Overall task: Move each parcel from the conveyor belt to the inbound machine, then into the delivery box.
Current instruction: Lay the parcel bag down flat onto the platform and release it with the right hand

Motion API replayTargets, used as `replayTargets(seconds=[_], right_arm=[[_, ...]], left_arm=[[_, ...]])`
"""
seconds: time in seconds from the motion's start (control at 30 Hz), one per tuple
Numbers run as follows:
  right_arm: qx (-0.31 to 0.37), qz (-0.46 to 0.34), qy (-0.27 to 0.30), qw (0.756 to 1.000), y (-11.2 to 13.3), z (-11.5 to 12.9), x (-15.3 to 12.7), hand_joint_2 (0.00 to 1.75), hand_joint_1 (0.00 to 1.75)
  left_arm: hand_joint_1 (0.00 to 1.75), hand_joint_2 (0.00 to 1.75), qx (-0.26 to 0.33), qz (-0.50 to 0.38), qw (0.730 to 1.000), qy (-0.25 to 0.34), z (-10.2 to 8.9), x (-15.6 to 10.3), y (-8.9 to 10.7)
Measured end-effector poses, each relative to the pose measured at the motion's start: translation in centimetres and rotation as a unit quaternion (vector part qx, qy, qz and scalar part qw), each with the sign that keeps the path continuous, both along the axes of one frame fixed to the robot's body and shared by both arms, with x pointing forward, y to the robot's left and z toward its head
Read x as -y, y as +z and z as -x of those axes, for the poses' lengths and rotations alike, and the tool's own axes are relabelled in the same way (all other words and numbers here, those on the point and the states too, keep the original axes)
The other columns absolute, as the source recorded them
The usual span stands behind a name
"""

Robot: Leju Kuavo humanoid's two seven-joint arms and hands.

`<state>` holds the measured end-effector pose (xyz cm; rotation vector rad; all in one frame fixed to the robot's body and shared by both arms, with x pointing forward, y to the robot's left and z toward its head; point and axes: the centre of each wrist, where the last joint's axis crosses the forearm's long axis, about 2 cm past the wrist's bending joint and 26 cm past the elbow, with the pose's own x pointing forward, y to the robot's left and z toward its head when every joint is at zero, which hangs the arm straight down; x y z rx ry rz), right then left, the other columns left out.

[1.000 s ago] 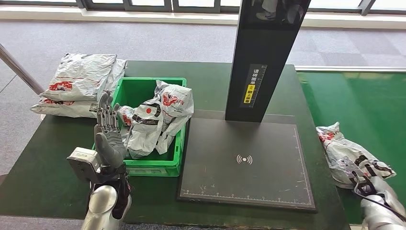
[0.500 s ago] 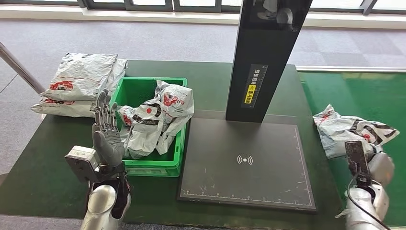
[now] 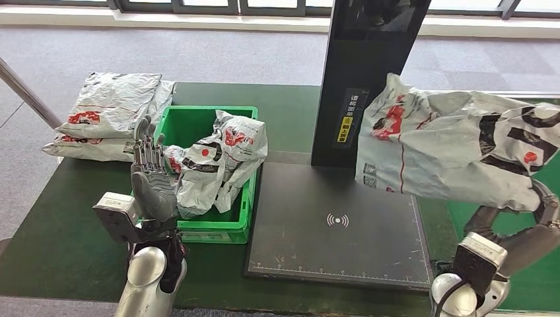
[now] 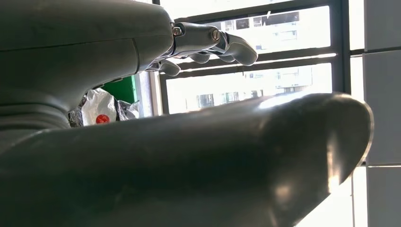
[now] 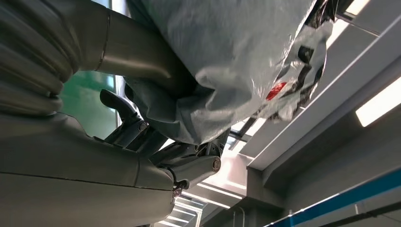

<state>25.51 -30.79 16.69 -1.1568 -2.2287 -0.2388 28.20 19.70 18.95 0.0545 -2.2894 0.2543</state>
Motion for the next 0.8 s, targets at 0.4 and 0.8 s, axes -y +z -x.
replayTargets(seconds=[0.4, 0.8], right_arm=[[-0.002, -0.035, 0.12, 0.992, 1.8, 1.6, -2.9, 1.75, 1.75], [-0.143, -0.169, 0.335, 0.916, -0.7, 0.7, -4.3, 1.75, 1.75]], left_arm=[[0.0, 0.0, -0.001, 0.001, 1.0, 0.001, 0.5, 0.0, -0.7], [0.0, 0.0, -0.006, -0.014, 1.0, 0.009, 1.3, -0.1, -1.0]])
